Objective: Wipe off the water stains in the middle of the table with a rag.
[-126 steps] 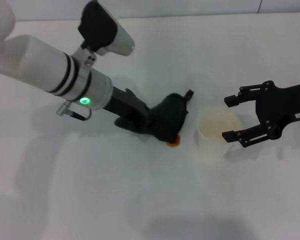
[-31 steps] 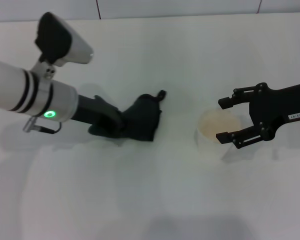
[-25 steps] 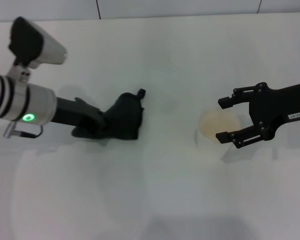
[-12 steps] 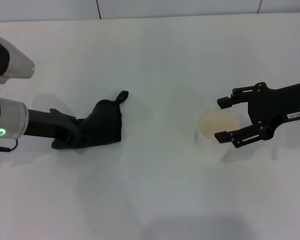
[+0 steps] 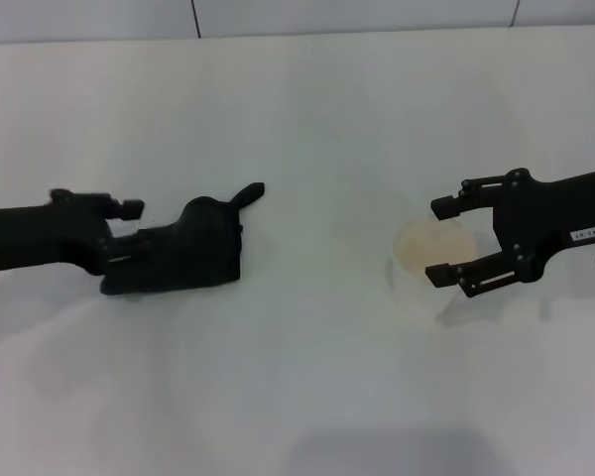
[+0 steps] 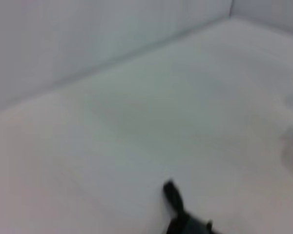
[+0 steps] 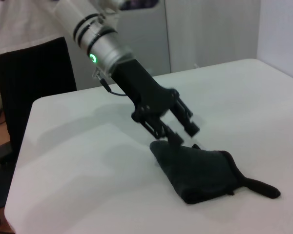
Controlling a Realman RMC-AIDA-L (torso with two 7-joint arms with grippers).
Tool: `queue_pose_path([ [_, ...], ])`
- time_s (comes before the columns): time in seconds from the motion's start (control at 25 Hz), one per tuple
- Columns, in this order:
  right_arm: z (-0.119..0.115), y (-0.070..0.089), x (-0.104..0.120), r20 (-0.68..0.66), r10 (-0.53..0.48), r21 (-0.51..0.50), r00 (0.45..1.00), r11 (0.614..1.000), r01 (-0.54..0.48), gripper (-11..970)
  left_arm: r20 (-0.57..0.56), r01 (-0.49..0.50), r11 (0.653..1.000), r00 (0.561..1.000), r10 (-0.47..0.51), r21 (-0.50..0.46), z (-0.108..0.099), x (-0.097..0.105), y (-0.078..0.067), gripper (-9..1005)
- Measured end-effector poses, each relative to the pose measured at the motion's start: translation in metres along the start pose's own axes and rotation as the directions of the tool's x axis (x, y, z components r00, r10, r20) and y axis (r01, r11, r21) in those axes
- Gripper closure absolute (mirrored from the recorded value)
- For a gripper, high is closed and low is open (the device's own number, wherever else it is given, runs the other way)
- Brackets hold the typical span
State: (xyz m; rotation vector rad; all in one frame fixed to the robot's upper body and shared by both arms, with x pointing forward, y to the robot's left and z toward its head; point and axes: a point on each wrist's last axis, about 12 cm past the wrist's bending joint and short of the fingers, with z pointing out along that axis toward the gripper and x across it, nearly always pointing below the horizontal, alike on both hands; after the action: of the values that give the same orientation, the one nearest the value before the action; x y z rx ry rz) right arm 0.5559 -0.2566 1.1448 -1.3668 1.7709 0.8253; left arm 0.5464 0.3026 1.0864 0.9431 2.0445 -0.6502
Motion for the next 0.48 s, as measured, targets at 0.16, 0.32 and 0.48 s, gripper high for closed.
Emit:
queue_pose_path([
  [0.16,-0.003,0.003,0.004,0.019,-0.005,0.004,1.0,1.0,0.005,118,0.14,-0.044,0.999,0.989,0.044,-0.006,-0.026,0.008,-0.002,482],
  [0.32,-0.006,0.006,0.008,0.048,-0.02,0.015,0.999,1.0,0.02,118,0.22,-0.081,0.997,0.972,0.083,-0.022,-0.048,0.022,-0.007,473],
  [0.48,-0.007,0.006,0.009,0.053,-0.026,0.019,0.998,1.0,0.025,118,0.242,-0.088,0.996,0.966,0.087,-0.009,-0.059,0.033,-0.014,462],
])
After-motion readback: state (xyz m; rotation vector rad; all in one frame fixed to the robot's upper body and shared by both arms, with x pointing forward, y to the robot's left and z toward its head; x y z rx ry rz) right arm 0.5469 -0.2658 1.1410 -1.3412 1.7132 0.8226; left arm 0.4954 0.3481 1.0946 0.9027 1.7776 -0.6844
